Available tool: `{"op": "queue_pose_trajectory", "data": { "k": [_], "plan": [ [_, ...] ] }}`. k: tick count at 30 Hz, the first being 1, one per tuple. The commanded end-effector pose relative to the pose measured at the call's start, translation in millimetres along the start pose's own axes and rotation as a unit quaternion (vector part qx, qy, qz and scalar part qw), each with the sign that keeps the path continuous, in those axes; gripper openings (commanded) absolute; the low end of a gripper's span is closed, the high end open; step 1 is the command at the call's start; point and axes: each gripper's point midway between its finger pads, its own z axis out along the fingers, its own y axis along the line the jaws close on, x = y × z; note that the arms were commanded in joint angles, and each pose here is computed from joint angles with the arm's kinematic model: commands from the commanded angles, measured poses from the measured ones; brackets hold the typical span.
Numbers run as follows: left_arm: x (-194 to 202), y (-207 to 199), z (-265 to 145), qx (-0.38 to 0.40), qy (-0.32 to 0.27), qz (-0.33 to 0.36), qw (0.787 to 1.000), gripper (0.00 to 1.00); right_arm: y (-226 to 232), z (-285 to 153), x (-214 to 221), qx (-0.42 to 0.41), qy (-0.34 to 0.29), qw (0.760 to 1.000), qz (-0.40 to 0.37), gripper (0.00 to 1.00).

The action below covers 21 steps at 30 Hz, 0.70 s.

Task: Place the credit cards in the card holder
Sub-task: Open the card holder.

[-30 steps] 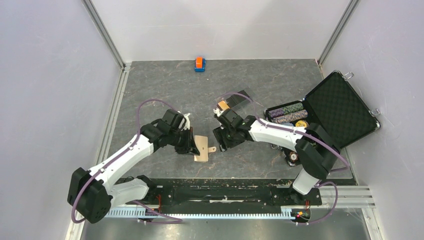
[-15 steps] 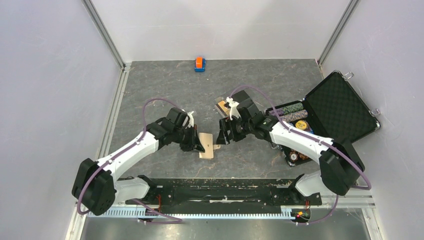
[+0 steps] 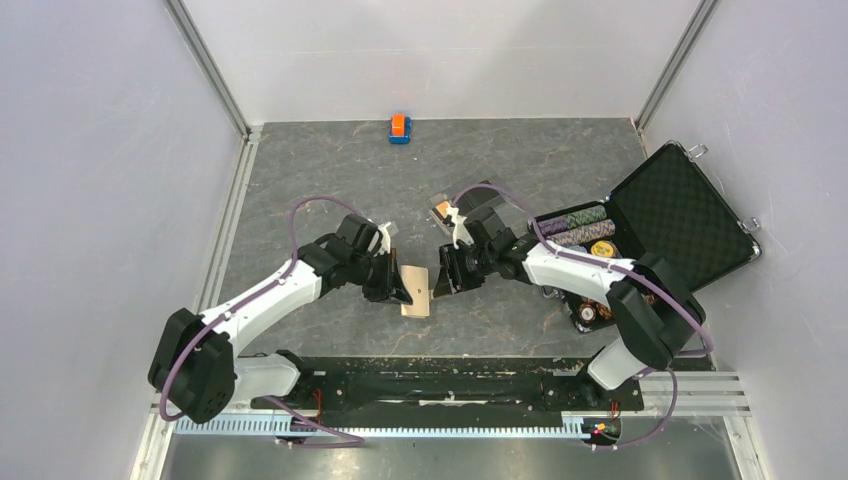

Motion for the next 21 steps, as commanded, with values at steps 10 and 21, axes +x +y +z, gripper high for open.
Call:
{"op": "queue_pose_trajectory", "data": {
  "k": [10, 21],
  "plan": [
    [-11, -25, -12, 0.044, -0.018, 0.026, 0.999, 0.02, 22, 12, -10, -0.070, -0.013, 0.997, -0.001, 0.13],
    [-19, -8, -32, -0.017, -0.071, 0.059, 0.996, 0.99, 60, -24, -42, -0.109, -0.076, 0.988, -0.080, 0.00]
  ]
}}
